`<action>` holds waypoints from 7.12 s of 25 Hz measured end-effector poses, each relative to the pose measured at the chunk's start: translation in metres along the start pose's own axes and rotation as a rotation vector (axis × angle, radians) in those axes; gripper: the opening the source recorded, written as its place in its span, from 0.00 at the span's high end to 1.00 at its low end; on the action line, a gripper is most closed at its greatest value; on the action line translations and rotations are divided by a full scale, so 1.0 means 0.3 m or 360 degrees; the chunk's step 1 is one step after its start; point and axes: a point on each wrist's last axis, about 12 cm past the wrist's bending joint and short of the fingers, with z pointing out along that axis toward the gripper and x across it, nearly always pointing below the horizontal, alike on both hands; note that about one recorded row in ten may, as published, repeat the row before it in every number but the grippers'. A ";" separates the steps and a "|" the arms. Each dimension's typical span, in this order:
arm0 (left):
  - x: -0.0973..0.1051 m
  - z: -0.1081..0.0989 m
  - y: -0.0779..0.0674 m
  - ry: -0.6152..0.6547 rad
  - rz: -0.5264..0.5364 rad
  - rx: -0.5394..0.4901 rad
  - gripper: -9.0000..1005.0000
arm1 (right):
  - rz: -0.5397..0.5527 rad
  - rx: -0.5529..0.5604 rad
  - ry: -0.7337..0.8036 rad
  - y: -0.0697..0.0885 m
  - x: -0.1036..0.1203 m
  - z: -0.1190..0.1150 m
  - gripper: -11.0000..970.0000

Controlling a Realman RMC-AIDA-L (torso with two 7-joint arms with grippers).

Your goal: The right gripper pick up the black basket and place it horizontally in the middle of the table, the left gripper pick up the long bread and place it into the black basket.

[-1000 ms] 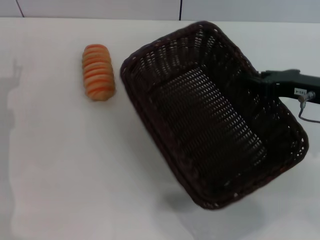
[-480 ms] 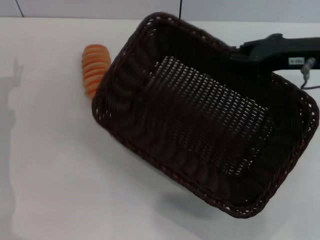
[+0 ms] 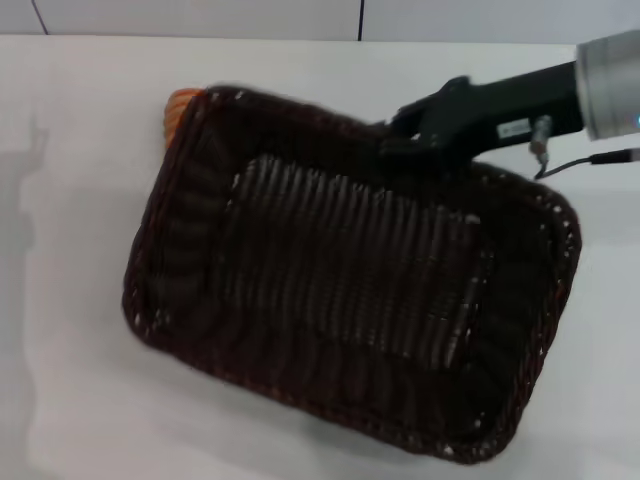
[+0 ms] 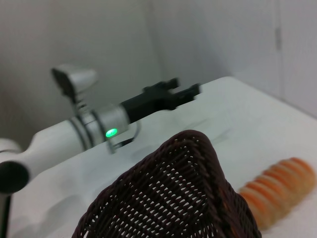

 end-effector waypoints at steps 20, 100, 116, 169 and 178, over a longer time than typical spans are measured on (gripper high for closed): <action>-0.013 0.022 -0.014 0.0000 -0.0031 -0.0011 0.15 | -0.0090 -0.0110 0.0342 -0.026 0.006 0.110 0.79; -0.296 0.145 -0.507 0.1223 0.0602 0.0738 0.15 | 0.0541 0.1445 -0.1485 0.108 0.661 -0.391 0.18; -0.245 0.163 -0.515 0.1341 0.0627 0.0721 0.17 | 0.0530 0.1425 -0.1476 0.114 0.658 -0.386 0.18; -0.586 -0.161 -0.360 0.0959 0.0742 0.2125 0.27 | 0.0502 0.1362 -0.1505 0.121 0.643 -0.390 0.18; -0.596 -0.001 -0.252 0.0431 0.0707 0.1355 0.14 | 0.0501 0.1351 -0.1481 0.123 0.646 -0.385 0.18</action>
